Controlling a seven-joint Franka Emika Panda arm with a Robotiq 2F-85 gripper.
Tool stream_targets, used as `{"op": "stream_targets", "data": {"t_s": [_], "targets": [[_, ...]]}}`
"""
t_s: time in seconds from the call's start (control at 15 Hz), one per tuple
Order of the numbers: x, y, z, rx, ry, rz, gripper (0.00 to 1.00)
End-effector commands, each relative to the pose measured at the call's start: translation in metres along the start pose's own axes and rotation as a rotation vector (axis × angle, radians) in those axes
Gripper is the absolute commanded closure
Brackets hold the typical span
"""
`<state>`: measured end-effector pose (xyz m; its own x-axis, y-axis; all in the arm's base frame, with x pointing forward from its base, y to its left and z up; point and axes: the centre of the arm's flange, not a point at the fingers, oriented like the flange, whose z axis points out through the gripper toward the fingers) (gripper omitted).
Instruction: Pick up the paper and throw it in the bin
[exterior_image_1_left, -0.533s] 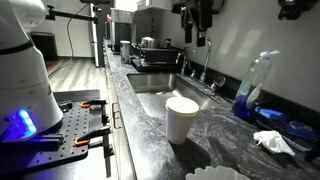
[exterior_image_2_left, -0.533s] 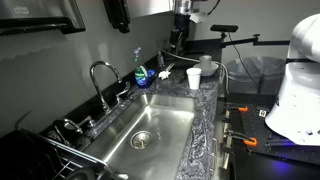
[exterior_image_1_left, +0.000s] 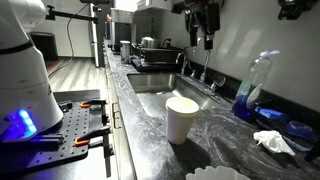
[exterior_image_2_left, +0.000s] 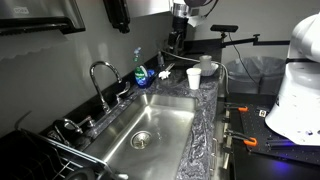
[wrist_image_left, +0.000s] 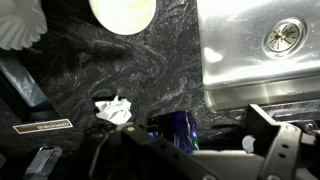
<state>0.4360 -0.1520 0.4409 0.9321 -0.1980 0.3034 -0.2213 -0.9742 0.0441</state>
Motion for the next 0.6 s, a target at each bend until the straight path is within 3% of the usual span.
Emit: {"op": "stream_targets", "data": {"t_s": [0.0, 0.53], "targets": [[0.026, 0.020, 0.031, -0.014, 0.040, -0.034, 0.00], [0.060, 0.071, 0.080, -0.018, 0.103, -0.120, 0.00]]}}
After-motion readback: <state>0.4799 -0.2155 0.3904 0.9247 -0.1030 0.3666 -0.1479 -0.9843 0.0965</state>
